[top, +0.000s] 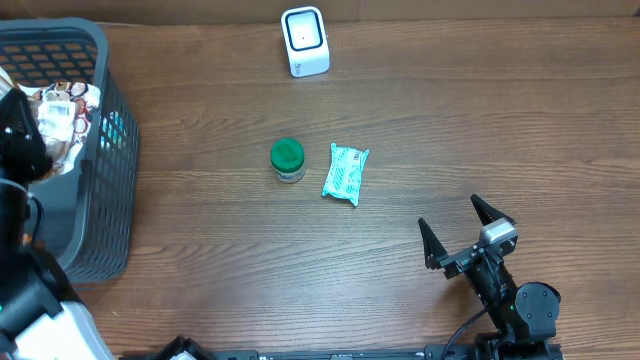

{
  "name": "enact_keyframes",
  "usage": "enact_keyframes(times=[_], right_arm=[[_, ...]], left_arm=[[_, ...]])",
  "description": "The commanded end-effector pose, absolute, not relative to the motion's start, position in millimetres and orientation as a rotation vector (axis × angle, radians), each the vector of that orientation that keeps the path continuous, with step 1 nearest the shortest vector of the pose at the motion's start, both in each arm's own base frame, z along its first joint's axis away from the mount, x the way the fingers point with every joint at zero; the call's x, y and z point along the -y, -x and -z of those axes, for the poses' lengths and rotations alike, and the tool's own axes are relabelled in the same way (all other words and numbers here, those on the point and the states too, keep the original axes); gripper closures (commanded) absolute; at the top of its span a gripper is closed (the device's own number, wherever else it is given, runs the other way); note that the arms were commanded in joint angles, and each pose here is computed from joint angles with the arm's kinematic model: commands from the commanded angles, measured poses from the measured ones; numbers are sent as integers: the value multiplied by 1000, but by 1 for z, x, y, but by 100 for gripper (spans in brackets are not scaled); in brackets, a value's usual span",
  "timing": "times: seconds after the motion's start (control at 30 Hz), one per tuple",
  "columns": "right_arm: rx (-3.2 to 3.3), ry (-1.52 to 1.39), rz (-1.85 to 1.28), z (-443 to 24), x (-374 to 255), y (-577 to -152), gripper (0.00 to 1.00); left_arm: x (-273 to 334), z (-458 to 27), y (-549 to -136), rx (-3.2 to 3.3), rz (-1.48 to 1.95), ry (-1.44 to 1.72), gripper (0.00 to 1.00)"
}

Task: Scan the item barcode
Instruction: 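Carry the snack bag past the scanner and drop it right of the wipes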

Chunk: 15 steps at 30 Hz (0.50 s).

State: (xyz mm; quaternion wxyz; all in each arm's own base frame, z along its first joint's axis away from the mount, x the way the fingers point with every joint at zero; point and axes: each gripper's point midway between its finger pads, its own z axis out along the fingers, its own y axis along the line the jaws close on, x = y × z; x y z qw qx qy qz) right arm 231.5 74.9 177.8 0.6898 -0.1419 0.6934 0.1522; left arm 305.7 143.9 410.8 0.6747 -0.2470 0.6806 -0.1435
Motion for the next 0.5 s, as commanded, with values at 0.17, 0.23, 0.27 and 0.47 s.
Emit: enact_keyframes(times=[0.17,0.23,0.27,0.47], right_arm=[[-1549,308,-336,-176,-73,-232,0],[-1549,308,-336,-176,-73,-232,0],[-1549,308,-336,-176,-73,-232,0],[-1549,308,-336,-176,-73,-232,0]], left_arm=[[-41,-399,-312,-1694,580,245,88],[-18,-378,-317,-1781,596,159,89],[-10,-367,-319,-1826,598,140,90],[37,-301,-335,-2087,537,76,86]])
